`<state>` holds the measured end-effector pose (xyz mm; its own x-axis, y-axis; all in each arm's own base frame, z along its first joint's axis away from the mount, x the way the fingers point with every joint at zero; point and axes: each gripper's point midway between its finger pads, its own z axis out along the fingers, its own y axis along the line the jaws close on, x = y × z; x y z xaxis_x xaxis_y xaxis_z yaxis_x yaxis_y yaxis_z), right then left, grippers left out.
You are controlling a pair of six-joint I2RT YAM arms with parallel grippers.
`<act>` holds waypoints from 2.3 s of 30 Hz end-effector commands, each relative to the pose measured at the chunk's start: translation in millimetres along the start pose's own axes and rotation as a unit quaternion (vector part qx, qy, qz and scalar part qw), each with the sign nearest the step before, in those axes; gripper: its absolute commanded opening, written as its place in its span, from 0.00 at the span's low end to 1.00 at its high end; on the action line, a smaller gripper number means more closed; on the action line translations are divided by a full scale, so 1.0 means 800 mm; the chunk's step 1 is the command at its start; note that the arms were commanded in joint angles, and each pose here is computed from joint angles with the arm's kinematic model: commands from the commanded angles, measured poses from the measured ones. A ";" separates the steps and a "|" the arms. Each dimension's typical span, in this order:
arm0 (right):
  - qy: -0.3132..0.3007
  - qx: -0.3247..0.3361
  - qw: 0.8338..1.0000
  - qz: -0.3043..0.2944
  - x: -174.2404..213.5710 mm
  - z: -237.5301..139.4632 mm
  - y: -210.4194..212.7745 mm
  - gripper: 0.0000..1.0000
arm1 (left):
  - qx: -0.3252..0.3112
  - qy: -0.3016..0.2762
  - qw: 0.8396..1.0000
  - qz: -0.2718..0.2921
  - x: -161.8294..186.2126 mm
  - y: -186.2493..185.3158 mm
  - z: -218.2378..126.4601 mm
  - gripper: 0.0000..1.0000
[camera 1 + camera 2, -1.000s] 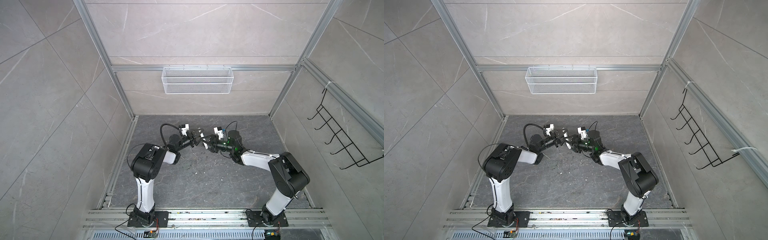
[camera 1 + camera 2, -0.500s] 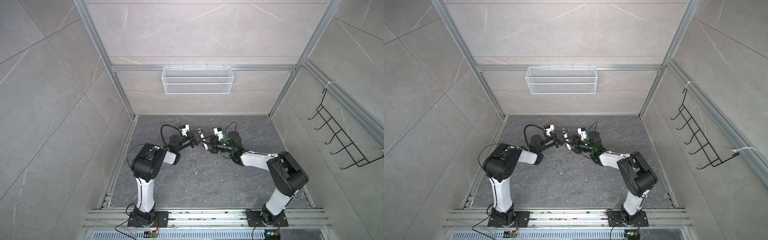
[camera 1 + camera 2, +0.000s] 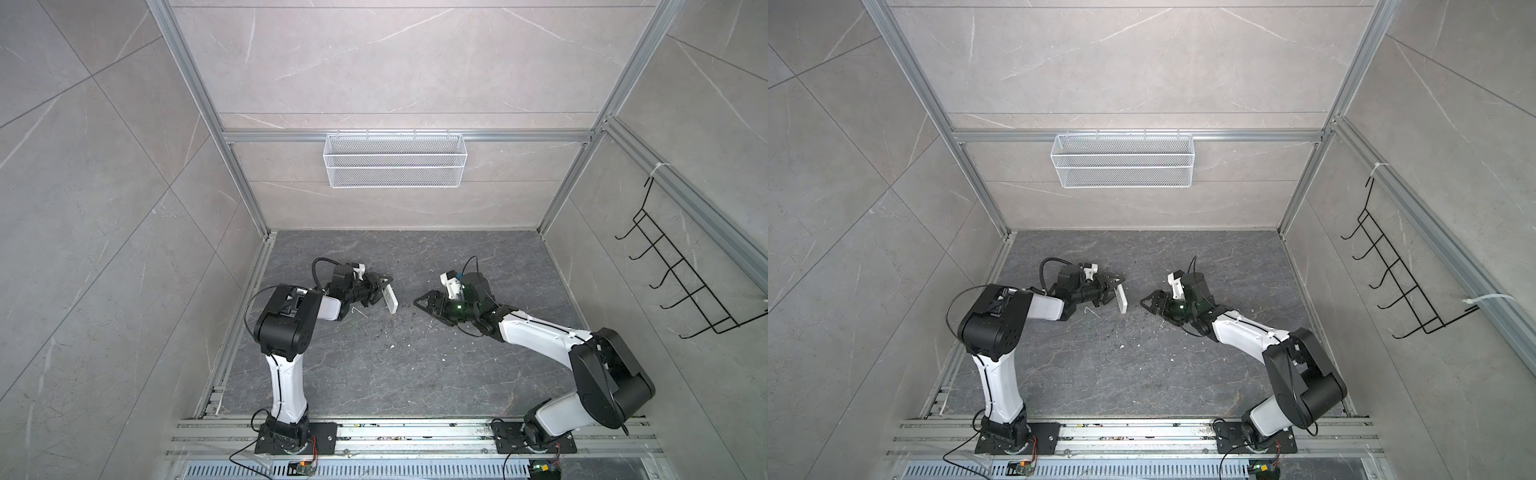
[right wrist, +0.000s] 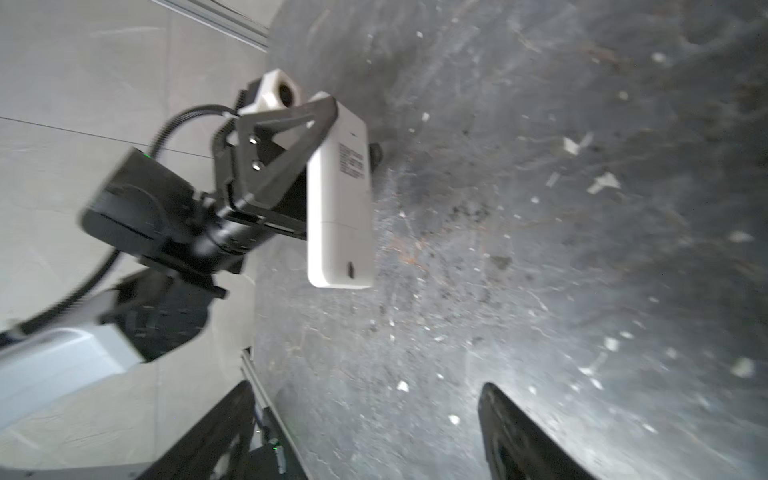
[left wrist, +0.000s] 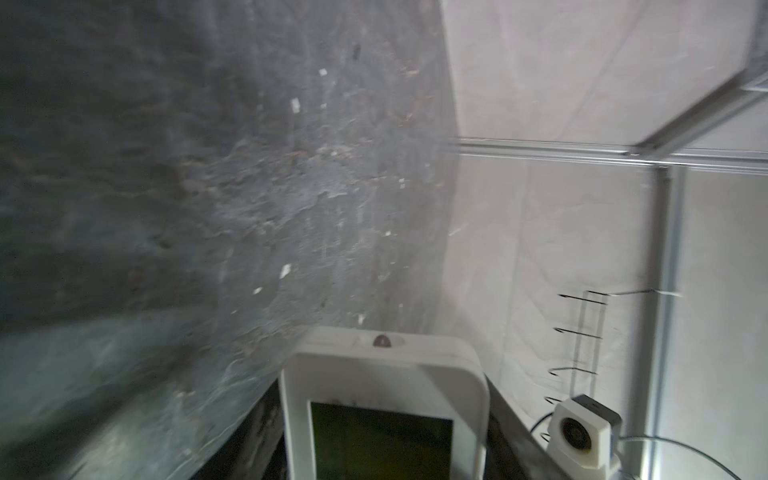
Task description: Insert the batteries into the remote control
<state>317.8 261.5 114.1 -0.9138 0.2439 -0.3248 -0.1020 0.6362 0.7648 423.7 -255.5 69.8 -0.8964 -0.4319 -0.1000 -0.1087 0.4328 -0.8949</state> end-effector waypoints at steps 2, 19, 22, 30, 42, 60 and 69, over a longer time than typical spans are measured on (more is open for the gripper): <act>0.010 0.067 0.997 -0.020 0.022 -0.011 -0.044 0.83 | -0.192 0.021 0.972 0.138 0.008 0.023 -0.039 0.27; 0.019 0.076 0.997 -0.023 0.038 -0.013 -0.062 0.82 | -0.421 -0.001 0.861 0.285 -0.025 0.060 -0.051 0.26; 0.018 0.068 0.997 -0.021 0.037 -0.012 -0.059 0.82 | -0.430 0.002 0.856 0.286 -0.025 0.067 -0.050 0.27; 0.016 0.054 0.998 -0.009 0.040 -0.009 -0.059 0.81 | -0.444 0.006 0.854 0.272 -0.022 0.081 -0.050 0.34; -0.135 0.217 0.962 -0.098 -0.027 -0.117 -0.064 0.99 | -0.431 -0.059 0.853 0.289 -0.032 0.025 -0.099 1.00; -0.327 0.510 0.761 -0.233 -0.142 -0.219 -0.187 0.99 | -0.476 -0.266 0.683 0.486 -0.079 0.018 -0.261 0.99; -0.372 0.440 0.782 -0.236 -0.148 -0.215 -0.210 0.99 | -0.436 -0.331 0.692 0.472 -0.078 0.061 -0.290 1.00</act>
<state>363.5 -10.7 100.9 -0.4565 -0.0089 -0.8897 0.3037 0.9383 -0.1653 356.3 -17.8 90.8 -0.5752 0.2387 -0.7824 -0.0512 0.9441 0.3256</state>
